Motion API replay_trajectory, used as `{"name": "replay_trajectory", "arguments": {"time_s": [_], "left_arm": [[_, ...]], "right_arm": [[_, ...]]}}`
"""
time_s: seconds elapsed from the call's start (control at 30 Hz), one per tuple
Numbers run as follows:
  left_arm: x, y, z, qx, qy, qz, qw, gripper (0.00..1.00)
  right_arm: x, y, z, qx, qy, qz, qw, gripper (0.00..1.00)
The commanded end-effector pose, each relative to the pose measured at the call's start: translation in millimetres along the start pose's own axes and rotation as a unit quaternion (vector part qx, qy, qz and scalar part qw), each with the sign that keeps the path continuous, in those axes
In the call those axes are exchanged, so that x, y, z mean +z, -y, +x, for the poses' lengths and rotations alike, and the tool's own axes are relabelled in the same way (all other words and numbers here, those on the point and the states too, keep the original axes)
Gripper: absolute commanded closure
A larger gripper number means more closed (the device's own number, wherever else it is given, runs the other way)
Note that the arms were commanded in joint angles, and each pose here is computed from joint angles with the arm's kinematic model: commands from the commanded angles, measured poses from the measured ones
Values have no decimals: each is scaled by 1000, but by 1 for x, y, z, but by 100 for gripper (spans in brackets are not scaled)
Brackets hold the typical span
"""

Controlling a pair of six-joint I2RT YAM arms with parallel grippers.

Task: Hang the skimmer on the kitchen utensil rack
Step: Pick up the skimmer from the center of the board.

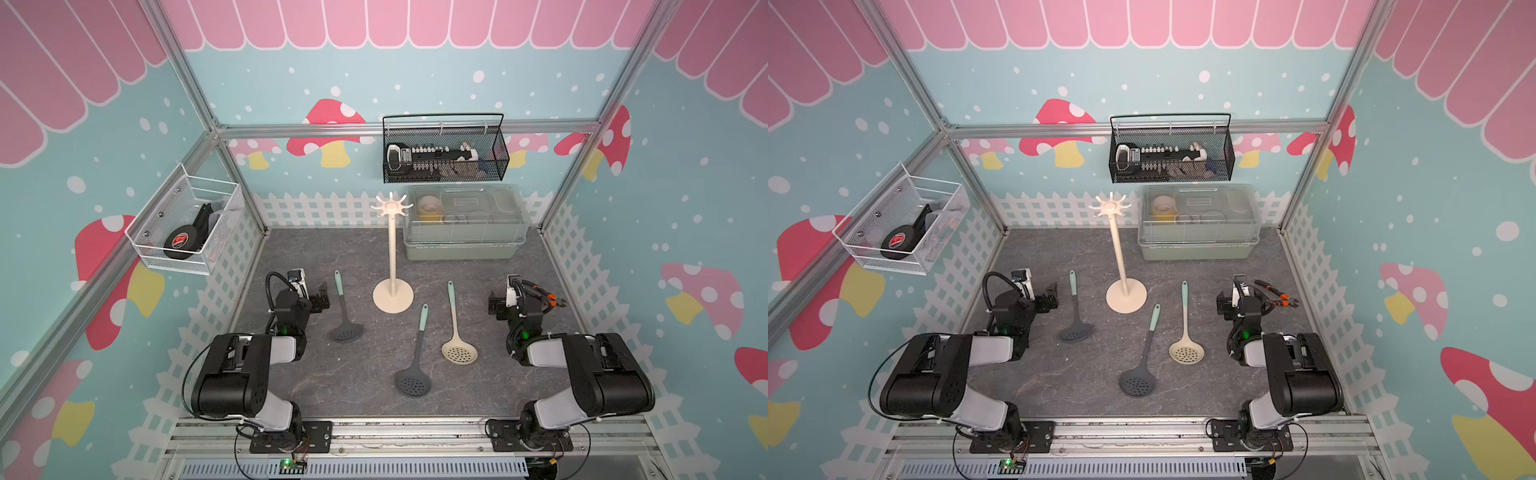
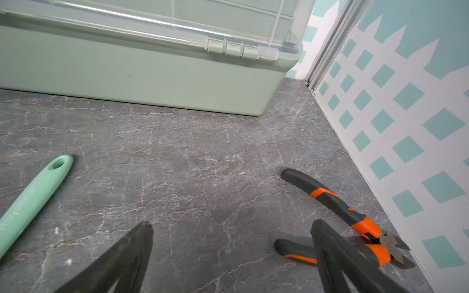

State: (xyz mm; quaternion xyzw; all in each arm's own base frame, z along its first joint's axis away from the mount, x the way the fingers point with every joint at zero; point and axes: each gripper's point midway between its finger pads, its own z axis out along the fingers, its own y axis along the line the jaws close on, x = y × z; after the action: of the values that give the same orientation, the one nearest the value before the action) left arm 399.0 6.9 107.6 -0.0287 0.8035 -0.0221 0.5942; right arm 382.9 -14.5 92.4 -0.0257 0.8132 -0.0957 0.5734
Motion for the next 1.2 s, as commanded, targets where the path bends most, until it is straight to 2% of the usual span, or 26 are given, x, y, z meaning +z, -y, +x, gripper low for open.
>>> {"name": "replay_trajectory", "arguments": {"time_s": [0.0,0.93,1.07,1.17], "left_arm": [[2,2,-8,10,13,3,1000,1],[1,1,-8,7,16,8,1000,1],[-3,-10,-22,-8,13,-28,999,1],[-6,-26,-34,-30,-22,-85,996,1]], "right_arm": [[3,2,-9,-1,13,2,1000,1],[3,2,-9,-1,13,1,1000,1],[2,9,-26,1,-2,15,1000,1],[-4,17,-50,3,-16,33,999,1]]}}
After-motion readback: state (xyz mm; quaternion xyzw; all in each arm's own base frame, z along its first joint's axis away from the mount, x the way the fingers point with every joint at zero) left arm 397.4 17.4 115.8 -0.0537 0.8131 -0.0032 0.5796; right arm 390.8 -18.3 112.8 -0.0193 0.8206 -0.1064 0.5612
